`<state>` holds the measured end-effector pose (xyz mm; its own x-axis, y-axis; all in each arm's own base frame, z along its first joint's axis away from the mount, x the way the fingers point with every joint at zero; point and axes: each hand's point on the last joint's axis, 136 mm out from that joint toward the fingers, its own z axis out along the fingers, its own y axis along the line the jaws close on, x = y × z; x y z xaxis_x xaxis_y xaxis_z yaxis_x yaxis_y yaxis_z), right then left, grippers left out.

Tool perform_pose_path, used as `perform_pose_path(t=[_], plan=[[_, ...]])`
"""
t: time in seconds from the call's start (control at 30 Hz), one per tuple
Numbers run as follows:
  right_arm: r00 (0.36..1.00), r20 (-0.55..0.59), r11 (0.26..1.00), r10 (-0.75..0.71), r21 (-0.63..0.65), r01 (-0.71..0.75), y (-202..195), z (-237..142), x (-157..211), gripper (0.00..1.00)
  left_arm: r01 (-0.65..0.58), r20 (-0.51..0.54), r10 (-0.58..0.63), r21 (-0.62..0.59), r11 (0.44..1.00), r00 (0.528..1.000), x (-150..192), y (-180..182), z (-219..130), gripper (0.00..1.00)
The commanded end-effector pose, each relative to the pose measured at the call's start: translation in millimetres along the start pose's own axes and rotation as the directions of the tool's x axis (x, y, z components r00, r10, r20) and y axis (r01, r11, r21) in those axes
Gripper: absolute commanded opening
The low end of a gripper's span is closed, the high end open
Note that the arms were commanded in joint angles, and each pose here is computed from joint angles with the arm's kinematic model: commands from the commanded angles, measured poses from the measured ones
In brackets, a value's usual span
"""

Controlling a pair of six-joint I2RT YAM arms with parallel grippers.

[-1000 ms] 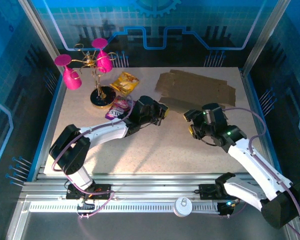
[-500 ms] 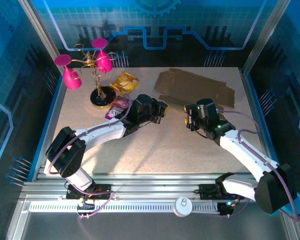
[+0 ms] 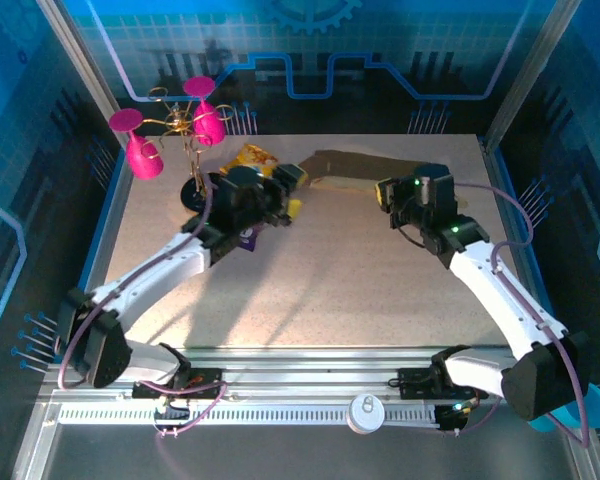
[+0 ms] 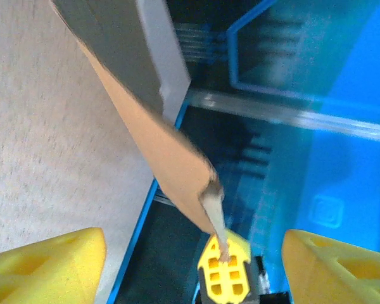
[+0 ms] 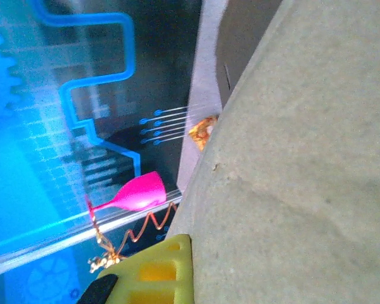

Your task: Fold the paper box

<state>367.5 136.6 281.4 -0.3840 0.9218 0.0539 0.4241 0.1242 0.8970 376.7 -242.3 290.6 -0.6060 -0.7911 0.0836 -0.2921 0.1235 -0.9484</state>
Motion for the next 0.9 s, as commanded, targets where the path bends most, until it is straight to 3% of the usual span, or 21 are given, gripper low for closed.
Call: perform_pose_path(t=[0.0,0.13,0.37,0.57,0.87], plan=[[0.993,-0.051,0.992,-0.107,-0.078,0.102,32.5,-22.3,5.4,0.00,0.036,0.053,-0.033,-0.058,0.998,0.998,-31.1,13.9,-23.9,0.77],[0.978,-0.094,0.974,-0.188,-0.149,0.173,60.7,-41.2,10.0,0.00,0.140,0.091,-0.135,-0.042,0.989,0.987,-58.9,22.1,-29.2,0.79],[0.969,-0.123,0.956,-0.216,-0.227,0.185,79.9,-71.6,10.6,0.00,0.282,0.114,-0.274,-0.067,0.957,0.955,-73.4,35.4,-6.8,0.82],[0.975,-0.132,0.953,-0.181,-0.269,0.140,82.7,-81.6,7.6,0.00,0.485,0.135,-0.474,-0.057,0.873,0.870,-70.7,60.1,13.2,0.82],[0.976,-0.165,0.945,-0.144,-0.314,0.086,90.6,-91.8,8.4,0.00,0.617,0.202,-0.601,-0.019,0.787,0.773,-76.4,85.4,39.7,0.83]])
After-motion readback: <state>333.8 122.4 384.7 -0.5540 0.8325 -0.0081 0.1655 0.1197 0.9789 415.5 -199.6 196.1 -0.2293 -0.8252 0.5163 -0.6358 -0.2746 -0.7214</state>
